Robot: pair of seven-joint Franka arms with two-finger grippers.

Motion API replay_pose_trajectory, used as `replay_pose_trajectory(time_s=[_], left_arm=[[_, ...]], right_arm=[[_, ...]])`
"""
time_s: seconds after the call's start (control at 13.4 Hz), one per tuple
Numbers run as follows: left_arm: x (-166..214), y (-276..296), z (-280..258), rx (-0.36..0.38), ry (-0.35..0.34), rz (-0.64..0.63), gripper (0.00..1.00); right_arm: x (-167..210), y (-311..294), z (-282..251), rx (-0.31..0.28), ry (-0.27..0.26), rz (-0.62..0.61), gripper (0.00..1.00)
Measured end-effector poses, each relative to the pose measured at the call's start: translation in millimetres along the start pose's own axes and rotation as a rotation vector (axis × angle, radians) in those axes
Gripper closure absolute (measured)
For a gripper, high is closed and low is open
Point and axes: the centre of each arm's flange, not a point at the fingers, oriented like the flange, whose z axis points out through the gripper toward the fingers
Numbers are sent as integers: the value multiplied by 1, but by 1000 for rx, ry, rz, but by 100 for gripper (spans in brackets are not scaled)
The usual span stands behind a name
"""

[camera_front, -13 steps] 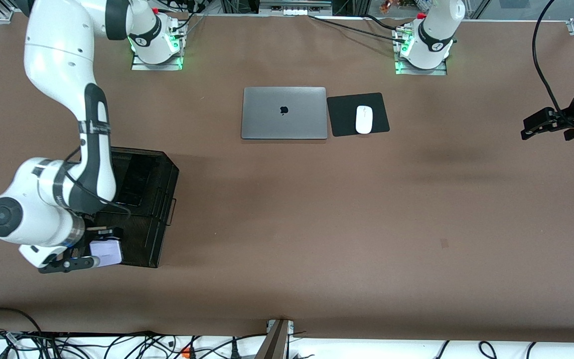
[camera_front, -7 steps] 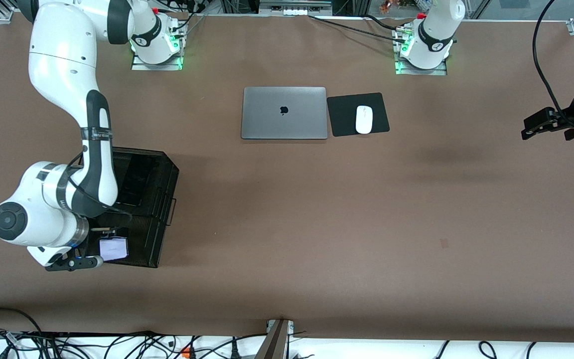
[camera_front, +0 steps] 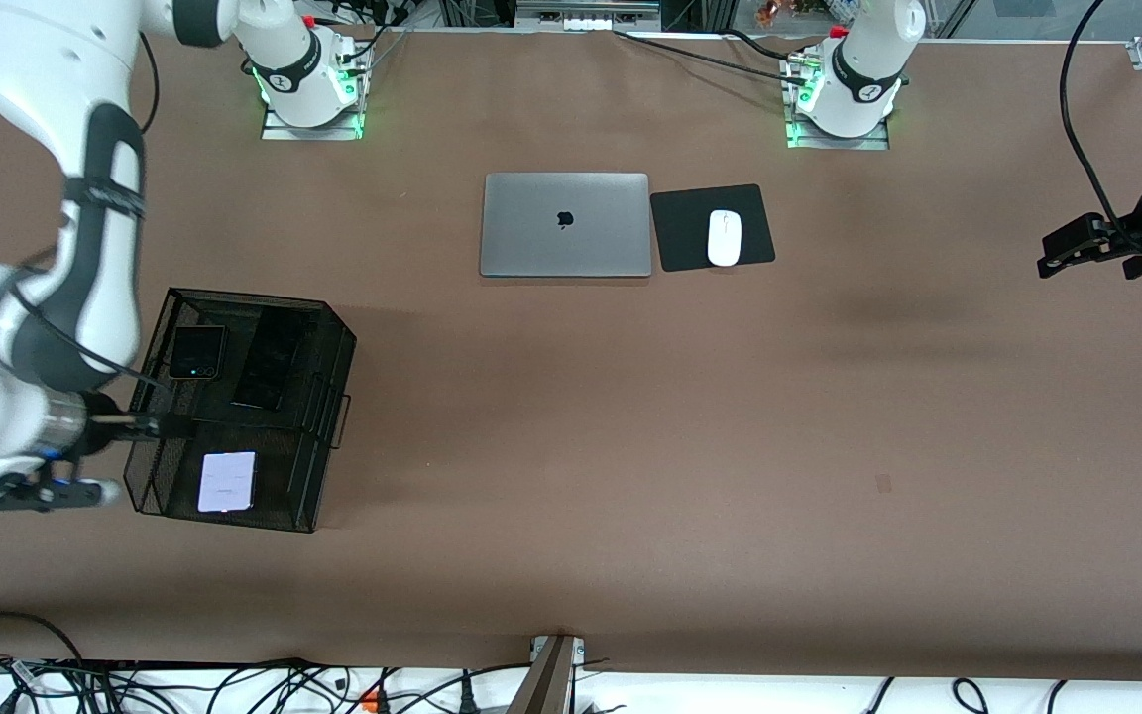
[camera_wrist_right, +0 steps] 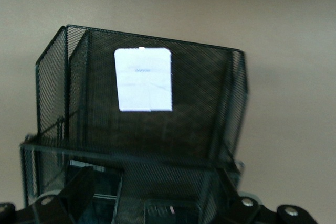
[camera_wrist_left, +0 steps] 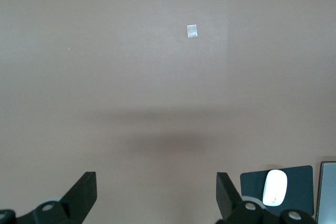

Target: Place phones with both arms

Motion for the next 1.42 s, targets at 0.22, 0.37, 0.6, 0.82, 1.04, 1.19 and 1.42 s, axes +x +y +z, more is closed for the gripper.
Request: replay_pose_trajectory(time_s=[0.22,0.37,0.6,0.82,1.04,1.19,1.42], left_arm=[[0,0,0,0,0,0,0],[0,0,0,0,0,0,0],[0,0,0,0,0,0,0],[0,0,0,0,0,0,0],[0,0,0,0,0,0,0],[0,0,0,0,0,0,0],[0,0,0,0,0,0,0]], right_arm=[[-29,6,-51,-13,-32,-7,0],[-45,6,-70,-31,-40,-13,0],[-73,5,-86,-63,-37,4,0],[-108,-1,-93,-54,-18,25,0],[-135,-6,-110,-31,5,38,0],[-144,-1,-123,-20,25,44,0],[-155,3,-132,-15,5,52,0]])
